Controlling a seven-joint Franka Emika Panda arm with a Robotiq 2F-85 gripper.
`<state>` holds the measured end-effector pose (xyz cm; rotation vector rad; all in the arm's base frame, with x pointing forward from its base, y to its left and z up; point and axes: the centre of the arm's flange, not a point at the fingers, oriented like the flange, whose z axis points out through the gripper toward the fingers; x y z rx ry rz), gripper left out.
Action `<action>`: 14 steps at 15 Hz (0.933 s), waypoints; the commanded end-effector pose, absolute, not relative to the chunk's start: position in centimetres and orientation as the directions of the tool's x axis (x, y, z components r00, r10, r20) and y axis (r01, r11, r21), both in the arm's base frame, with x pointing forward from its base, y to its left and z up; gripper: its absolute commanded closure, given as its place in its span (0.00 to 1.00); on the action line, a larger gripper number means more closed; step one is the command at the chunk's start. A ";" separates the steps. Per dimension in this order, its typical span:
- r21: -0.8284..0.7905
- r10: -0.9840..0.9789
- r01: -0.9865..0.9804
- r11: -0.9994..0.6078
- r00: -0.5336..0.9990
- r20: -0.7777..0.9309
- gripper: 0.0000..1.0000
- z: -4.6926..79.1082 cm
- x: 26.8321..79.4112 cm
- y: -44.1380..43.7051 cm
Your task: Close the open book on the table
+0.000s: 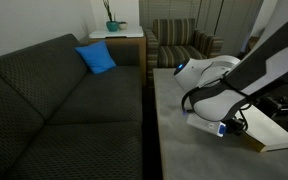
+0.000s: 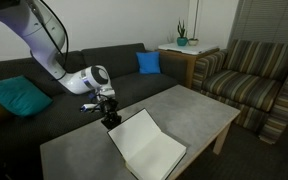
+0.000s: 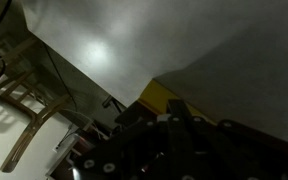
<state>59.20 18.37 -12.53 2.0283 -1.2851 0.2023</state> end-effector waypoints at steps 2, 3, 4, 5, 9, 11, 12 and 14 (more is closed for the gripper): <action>0.494 -0.727 -0.856 -0.156 0.437 0.529 1.00 -12.6 60.3 15.1; 0.492 -0.727 -0.860 -0.135 0.423 0.540 1.00 -12.3 60.2 14.5; 0.490 -0.727 -0.864 -0.117 0.411 0.550 1.00 -12.0 60.1 14.1; 0.490 -0.724 -0.866 -0.099 0.400 0.562 1.00 -11.7 60.1 13.8; 0.492 -0.691 -0.869 -0.055 0.389 0.609 1.00 -10.2 60.7 13.6; 0.496 -0.673 -0.868 -0.035 0.387 0.631 1.00 -9.4 60.9 13.3; 0.498 -0.664 -0.867 -0.021 0.384 0.641 1.00 -9.0 60.9 13.1; 0.499 -0.654 -0.867 0.001 0.376 0.656 1.00 -8.4 60.8 12.3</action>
